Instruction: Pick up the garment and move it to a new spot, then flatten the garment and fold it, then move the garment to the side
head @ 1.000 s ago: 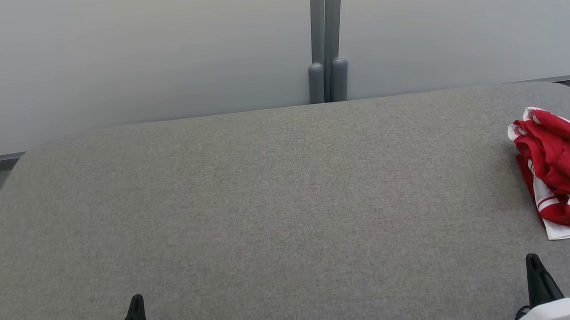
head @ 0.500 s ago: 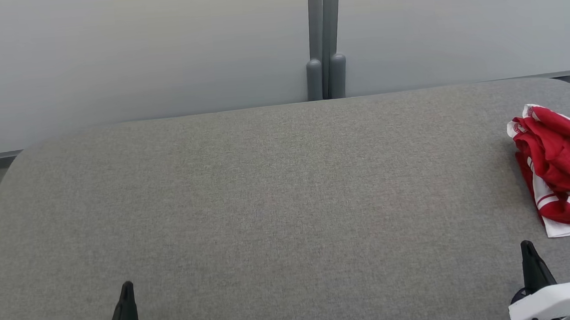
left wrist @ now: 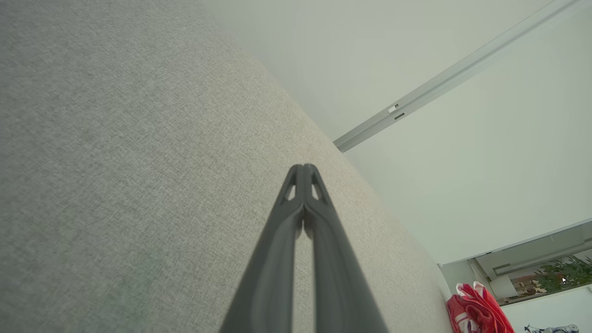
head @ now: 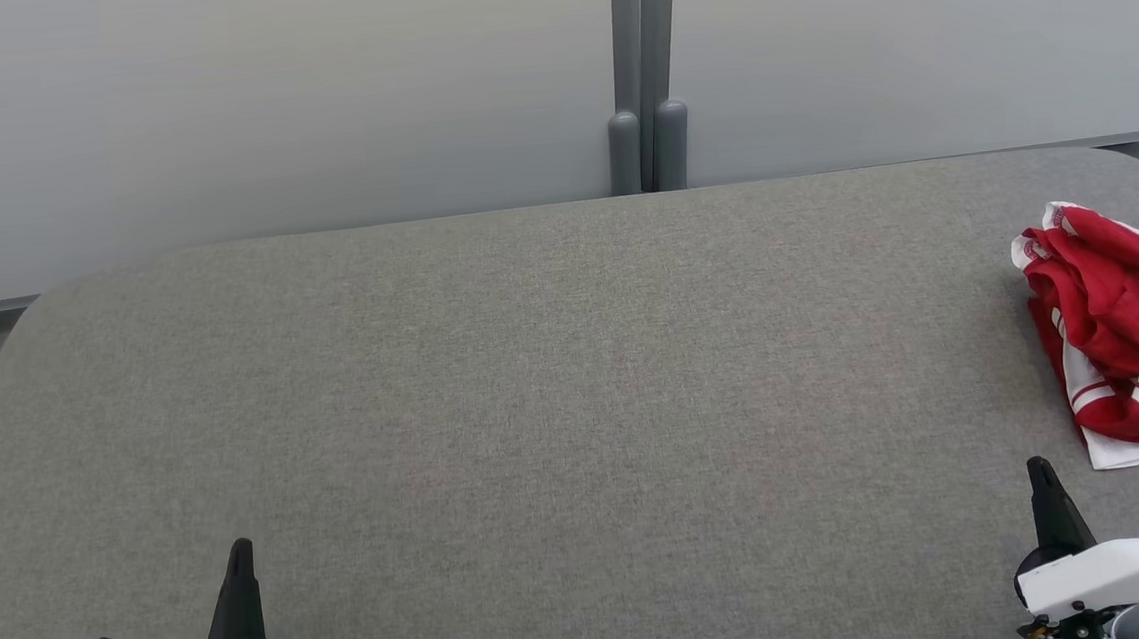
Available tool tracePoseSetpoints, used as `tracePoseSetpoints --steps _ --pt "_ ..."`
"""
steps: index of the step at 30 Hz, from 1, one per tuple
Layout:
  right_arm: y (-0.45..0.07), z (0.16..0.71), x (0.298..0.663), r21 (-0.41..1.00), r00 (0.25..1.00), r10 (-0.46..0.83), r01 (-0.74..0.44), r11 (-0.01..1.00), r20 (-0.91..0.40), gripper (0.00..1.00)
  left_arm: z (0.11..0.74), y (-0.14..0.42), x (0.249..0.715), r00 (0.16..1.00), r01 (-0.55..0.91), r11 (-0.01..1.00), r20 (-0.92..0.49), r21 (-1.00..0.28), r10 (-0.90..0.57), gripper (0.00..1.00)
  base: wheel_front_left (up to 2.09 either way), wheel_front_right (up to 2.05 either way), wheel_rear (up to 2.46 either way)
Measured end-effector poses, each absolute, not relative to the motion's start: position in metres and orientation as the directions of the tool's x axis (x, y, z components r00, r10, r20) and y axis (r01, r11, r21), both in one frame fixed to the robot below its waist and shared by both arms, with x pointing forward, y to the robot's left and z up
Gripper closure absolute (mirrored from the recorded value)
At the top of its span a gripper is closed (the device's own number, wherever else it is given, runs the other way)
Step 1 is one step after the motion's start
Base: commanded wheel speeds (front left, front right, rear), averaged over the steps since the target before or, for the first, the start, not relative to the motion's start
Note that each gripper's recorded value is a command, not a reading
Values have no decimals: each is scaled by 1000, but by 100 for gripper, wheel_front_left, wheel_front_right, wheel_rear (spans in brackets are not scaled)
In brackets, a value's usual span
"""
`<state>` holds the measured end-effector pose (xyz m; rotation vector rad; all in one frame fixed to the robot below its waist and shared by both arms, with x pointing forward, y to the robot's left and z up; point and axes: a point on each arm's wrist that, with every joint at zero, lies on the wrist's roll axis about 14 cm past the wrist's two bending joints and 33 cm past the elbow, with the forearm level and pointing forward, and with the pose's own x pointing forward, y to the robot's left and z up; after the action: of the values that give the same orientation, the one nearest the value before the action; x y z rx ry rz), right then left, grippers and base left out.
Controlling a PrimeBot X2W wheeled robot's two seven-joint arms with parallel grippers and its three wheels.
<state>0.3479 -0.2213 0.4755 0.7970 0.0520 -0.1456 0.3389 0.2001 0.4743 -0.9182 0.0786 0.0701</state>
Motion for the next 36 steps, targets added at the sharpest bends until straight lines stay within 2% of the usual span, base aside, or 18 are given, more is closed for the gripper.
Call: tracePoseSetpoints --steps 17,36 --pt "-216 484 359 845 992 -85 121 521 -89 100 483 202 351 996 -88 451 -84 -888 29 100 0 0 0" --pt "-210 493 369 933 996 -56 82 350 -67 100 492 202 363 998 -68 304 -65 -950 22 100 0 0 0"
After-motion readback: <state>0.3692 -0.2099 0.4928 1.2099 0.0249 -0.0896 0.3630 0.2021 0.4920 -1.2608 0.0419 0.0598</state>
